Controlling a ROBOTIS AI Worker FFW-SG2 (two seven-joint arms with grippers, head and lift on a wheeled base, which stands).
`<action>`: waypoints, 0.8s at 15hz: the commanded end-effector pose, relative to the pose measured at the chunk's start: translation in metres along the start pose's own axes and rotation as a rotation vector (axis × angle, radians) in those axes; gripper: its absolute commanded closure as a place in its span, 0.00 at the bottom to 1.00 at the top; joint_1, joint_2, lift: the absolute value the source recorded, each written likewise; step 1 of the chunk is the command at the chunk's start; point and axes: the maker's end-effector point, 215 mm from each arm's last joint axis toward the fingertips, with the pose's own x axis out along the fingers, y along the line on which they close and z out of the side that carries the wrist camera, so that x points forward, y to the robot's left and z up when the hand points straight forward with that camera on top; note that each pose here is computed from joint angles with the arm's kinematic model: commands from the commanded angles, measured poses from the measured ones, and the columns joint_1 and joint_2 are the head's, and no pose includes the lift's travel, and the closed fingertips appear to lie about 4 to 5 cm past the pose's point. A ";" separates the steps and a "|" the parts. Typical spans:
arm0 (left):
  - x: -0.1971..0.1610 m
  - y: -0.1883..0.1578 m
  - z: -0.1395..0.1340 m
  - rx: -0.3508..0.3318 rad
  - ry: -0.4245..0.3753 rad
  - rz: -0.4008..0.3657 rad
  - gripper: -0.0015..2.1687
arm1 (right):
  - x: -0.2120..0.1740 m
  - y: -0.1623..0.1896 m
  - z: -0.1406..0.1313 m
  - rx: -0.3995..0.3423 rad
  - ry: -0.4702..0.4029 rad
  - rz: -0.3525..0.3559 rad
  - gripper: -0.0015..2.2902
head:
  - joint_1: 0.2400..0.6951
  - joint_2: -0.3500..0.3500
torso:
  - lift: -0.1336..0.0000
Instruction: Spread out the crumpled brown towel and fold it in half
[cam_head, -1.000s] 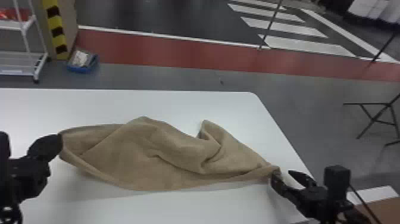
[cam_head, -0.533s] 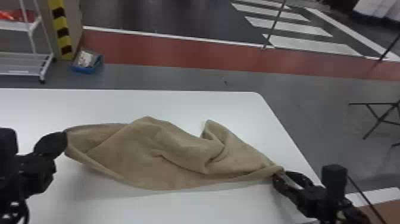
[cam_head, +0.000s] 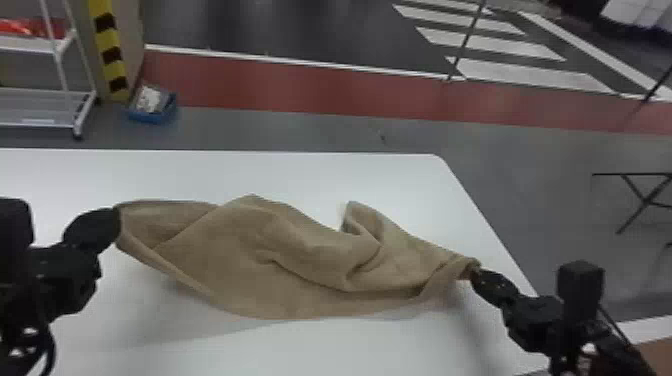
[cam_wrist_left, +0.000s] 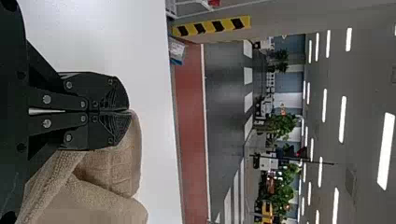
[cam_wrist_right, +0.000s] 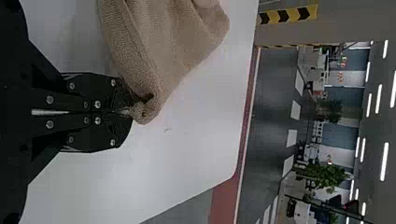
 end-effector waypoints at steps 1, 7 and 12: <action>-0.015 -0.004 0.031 0.022 -0.033 0.008 0.62 | -0.010 0.001 0.035 -0.035 -0.033 -0.007 0.73 | 1.00 0.11 | 0.04; -0.060 0.034 0.085 0.086 -0.070 0.117 0.62 | -0.038 -0.032 0.098 -0.129 -0.085 -0.059 0.72 | 1.00 0.14 | 0.04; -0.106 0.073 0.070 0.156 0.091 0.214 0.62 | -0.074 -0.043 0.150 -0.173 -0.182 -0.080 0.72 | 1.00 0.15 | 0.04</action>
